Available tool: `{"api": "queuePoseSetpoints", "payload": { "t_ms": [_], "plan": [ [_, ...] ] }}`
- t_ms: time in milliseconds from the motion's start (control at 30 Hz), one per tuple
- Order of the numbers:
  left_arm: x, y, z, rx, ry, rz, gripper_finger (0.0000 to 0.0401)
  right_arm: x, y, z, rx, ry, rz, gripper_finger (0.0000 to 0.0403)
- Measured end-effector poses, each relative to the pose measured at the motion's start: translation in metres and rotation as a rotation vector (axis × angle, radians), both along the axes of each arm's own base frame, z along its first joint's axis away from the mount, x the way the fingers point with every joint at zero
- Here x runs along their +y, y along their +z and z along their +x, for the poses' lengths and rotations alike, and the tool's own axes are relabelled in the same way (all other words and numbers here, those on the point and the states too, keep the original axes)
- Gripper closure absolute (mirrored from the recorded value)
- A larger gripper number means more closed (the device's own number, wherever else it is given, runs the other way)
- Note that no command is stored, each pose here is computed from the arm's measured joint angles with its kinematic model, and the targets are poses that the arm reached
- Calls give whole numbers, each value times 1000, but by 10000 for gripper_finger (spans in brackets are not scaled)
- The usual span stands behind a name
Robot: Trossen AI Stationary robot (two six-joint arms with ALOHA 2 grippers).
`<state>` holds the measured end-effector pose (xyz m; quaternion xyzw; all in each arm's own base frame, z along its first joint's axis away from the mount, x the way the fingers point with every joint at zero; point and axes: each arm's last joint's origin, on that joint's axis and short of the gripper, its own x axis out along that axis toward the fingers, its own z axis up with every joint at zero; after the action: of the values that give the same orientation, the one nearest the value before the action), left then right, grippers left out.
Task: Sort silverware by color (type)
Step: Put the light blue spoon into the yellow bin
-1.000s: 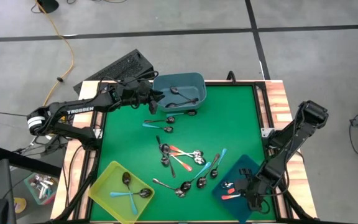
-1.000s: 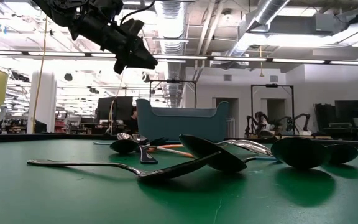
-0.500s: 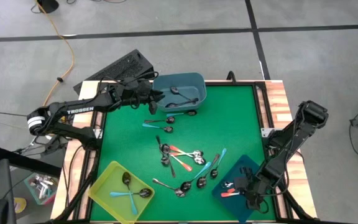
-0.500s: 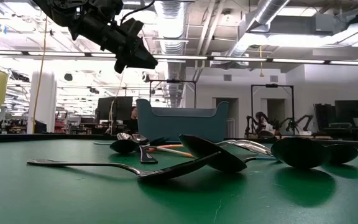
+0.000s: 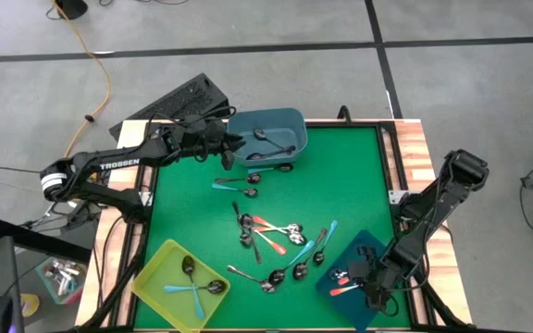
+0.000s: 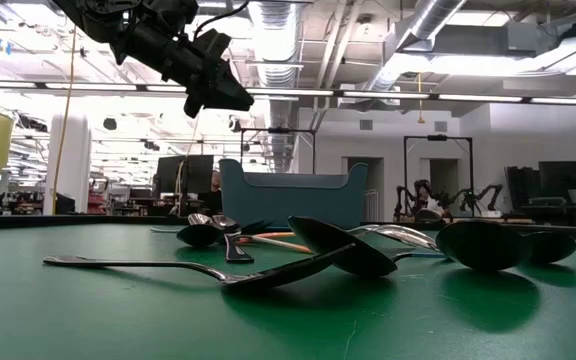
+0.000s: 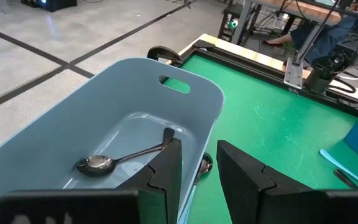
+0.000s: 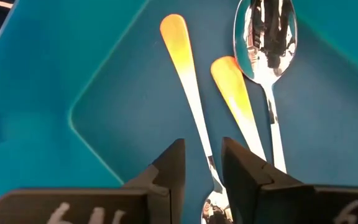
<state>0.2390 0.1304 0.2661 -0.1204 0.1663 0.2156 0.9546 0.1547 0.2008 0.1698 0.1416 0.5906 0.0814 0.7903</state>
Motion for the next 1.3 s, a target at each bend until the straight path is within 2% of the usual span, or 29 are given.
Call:
{"api": "queuePoseSetpoints", "payload": {
  "t_ms": [133,333,633,767,867,1133,1300],
  "plan": [
    [-2,1,1,-23,-71,-33,315,0,0,0,1,-2,1,289],
    [-11,17,7,-169,-339,-136,315,0,0,0,12,-38,12,289],
    [-40,68,23,-153,-509,-111,315,0,0,0,9,-39,15,290],
    [-51,91,23,-106,-552,-112,315,0,0,1,5,-41,20,290],
    [-55,103,21,-79,-539,-89,315,-1,1,3,3,-52,25,290],
    [-56,115,16,-51,-525,-55,315,-3,10,19,43,-72,145,289],
    [-59,123,9,-89,-535,-63,315,-3,24,32,38,-88,206,289]
  ]
}}
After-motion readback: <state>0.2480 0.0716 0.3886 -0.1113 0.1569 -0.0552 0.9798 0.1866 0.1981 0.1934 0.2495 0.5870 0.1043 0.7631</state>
